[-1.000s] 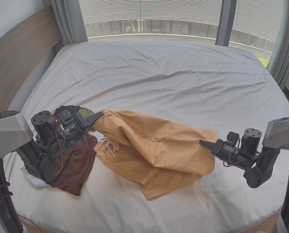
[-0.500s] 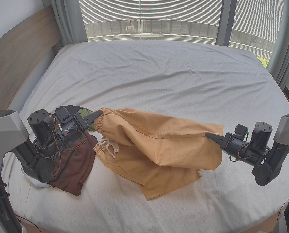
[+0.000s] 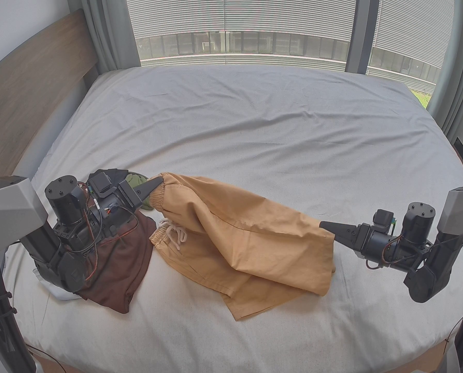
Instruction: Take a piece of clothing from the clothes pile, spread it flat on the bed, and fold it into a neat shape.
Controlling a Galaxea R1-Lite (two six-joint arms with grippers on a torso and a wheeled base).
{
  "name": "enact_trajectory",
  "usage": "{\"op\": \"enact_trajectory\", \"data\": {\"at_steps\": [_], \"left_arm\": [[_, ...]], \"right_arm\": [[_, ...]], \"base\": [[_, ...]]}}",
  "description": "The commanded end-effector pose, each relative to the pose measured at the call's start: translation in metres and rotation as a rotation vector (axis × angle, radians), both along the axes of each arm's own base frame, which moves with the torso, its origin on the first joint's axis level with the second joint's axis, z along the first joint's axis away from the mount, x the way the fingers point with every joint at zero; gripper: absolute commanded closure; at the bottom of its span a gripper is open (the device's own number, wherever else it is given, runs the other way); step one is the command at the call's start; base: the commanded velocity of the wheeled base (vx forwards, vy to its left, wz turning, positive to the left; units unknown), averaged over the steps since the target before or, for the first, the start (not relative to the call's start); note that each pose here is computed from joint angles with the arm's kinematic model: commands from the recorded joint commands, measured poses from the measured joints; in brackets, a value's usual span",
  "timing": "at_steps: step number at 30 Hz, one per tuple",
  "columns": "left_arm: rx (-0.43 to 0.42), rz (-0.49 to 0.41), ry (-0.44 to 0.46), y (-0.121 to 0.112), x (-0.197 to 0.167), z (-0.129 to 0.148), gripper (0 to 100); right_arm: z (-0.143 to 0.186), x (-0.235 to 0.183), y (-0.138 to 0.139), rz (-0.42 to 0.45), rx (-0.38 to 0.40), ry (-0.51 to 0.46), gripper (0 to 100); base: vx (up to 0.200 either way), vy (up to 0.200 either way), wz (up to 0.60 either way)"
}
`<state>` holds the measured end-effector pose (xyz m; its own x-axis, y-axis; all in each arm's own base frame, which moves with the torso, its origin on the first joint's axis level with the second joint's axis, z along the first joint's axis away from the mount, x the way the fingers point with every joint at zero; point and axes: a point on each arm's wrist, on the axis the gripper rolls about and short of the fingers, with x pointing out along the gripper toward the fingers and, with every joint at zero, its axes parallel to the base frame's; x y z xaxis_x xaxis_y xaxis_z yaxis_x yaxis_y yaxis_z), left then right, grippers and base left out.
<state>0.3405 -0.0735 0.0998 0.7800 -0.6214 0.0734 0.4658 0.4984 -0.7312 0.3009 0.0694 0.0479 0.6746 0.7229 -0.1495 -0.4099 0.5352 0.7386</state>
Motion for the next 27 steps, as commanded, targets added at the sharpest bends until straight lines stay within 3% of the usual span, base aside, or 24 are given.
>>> {"op": "enact_trajectory", "data": {"at_steps": [1,9,15,27], "left_arm": [[-0.002,-0.002,0.005,-0.001,0.0,-0.001,100],[-0.002,-0.002,0.004,-0.001,0.0,-0.001,100],[-0.003,-0.004,0.006,-0.001,0.0,-0.001,100],[-0.003,-0.009,0.008,-0.002,0.0,-0.002,100]], "right_arm": [[-0.043,0.006,0.014,0.037,-0.027,0.113,0],[-0.067,0.014,0.016,0.036,-0.044,0.157,0],[-0.087,0.02,0.012,0.044,-0.129,0.107,0],[-0.086,0.029,0.018,0.053,-0.127,0.066,0]], "base": [[0.0,0.0,0.0],[0.0,0.0,0.0],[0.0,0.0,0.0],[0.0,0.0,0.0]]}}
